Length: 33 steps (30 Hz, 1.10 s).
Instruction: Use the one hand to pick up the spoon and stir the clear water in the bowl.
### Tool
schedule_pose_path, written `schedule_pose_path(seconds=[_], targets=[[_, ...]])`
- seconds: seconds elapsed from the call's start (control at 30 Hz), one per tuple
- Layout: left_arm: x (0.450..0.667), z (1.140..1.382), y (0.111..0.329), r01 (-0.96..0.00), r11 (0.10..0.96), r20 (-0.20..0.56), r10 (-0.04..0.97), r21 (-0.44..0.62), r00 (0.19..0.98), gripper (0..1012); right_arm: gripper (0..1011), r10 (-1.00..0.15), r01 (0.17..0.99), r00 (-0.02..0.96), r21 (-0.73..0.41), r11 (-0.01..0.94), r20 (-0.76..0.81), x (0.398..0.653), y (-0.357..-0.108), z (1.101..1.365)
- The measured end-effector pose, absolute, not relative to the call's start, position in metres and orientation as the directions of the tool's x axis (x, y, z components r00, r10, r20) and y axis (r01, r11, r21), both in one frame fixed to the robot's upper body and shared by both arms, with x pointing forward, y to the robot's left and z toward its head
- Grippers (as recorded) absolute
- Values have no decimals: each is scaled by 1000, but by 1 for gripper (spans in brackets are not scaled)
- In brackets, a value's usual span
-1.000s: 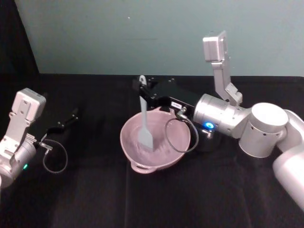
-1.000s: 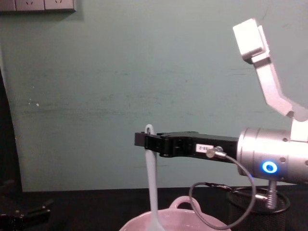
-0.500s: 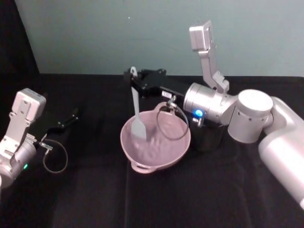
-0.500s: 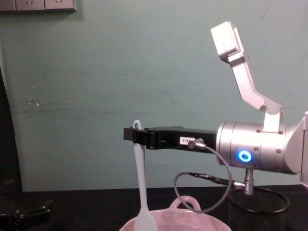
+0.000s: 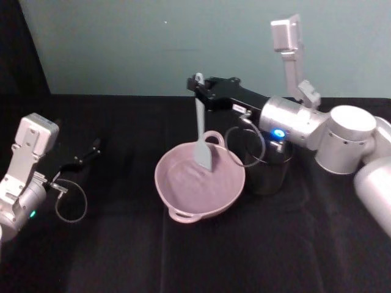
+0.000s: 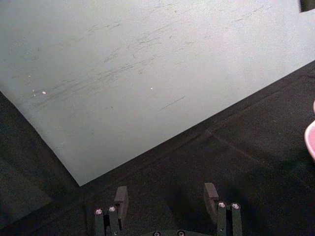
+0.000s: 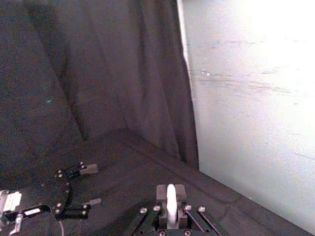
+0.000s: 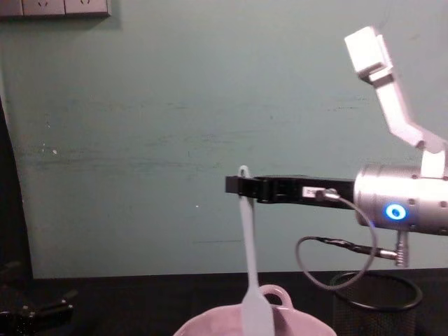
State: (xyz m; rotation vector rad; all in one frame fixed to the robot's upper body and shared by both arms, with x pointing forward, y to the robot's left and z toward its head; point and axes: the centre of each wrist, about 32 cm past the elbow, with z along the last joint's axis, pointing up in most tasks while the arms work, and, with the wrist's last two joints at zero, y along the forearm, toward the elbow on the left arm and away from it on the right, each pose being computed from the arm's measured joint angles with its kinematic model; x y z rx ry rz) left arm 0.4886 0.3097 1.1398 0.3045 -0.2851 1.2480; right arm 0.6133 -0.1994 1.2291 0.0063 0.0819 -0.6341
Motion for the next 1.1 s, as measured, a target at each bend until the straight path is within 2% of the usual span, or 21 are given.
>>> schedule_pose_path(seconds=[0.17,0.5,0.83,1.1], targets=[[489,1140,310,-955,287,374,880,70,292,1011,109,-611,612,788,-19,791,-78,601,-213,1229],[489,1140,310,-955,287,374,880,70,292,1011,109,-613,614,786,-25,789,-74,578,-220,1225],[489,1140,310,-955,287,374,880,70,292,1011,109,-566,567,821,-17,824,-72,561,-205,1222],[489,1140,310,-955,287,374,880,70,292,1011,109,-519,519,851,-11,854,-79,565,-187,1219]])
